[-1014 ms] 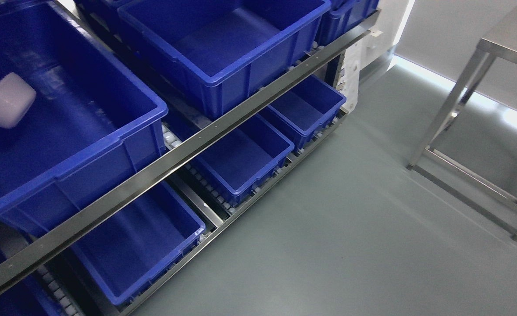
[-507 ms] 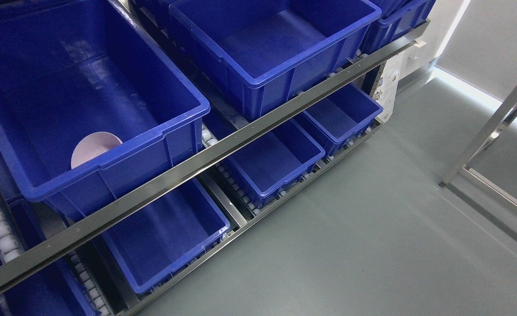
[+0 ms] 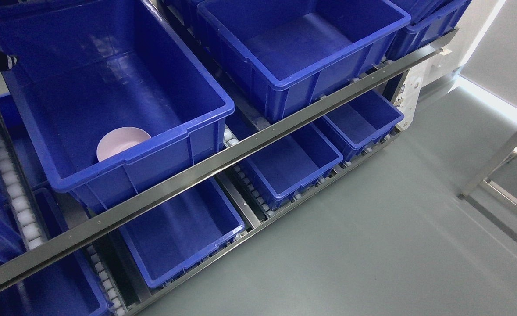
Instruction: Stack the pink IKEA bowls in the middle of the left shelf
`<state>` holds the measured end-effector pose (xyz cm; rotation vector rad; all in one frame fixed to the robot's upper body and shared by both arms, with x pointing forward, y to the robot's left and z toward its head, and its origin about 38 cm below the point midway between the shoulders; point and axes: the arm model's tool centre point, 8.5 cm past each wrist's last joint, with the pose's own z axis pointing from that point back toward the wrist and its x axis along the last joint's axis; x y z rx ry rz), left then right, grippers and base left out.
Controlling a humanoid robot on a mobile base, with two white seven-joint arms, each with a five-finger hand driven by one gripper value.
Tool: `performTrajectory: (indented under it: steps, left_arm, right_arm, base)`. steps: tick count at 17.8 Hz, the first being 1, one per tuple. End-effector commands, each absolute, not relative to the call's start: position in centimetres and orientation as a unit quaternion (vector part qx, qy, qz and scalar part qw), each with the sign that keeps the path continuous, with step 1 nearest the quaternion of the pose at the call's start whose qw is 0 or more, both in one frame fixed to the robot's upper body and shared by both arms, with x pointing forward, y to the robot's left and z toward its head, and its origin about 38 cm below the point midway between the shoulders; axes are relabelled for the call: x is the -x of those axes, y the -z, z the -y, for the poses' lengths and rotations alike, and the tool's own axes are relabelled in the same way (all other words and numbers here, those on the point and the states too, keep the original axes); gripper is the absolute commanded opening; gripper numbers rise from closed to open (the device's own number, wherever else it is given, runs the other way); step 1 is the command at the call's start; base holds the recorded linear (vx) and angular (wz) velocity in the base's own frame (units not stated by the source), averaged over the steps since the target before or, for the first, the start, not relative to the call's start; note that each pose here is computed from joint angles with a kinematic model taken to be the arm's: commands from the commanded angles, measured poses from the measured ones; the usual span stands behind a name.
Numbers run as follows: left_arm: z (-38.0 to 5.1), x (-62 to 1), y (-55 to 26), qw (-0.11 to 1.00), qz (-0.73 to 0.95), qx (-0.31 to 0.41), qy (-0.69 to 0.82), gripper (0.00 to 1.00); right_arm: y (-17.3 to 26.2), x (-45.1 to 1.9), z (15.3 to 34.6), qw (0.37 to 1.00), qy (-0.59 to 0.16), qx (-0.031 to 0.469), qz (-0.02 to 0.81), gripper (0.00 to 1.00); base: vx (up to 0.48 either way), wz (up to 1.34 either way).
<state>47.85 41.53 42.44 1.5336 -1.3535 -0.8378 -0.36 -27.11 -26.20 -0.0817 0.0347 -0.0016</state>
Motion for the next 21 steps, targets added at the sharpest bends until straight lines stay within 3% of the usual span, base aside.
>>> performTrajectory:
  steps: [1,3,5,14,21]
  left_arm:
    - [-33.2,-50.4,-40.4,0.475,0.672,-0.499,0.271,0.91]
    - [-30.0,-51.0,-39.6,0.496,0.713,-0.440,0.229,0.93]
    - [-30.5,-50.9,-39.5,0.500,0.720,-0.432,0.211,0.97]
    - [-32.8,-50.5,-39.6,0.522,0.822,-0.218,0.063,0.97]
    - [-30.0,-51.2,-37.7,0.529,0.819,-0.204,0.090,0.97]
  right_arm:
    - [26.1,-0.7,28.2,0.999,0.005,0.049,-0.001,1.00]
    - [26.1,-0.7,28.2,0.999,0.005,0.049,-0.001,1.00]
    - [26.1,-0.7,28.2,0.999,0.005,0.049,-0.001,1.00]
    - [26.1,-0.7,28.2,0.999,0.005,0.049,-0.001,1.00]
    - [26.1,-0.7,28.2,0.999,0.005,0.049,-0.001,1.00]
  base:
    - [0.004,0.07]
    - [0.007,0.07]
    - [0.008,0.12]
    - [0.011,0.14]
    - [0.018,0.24]
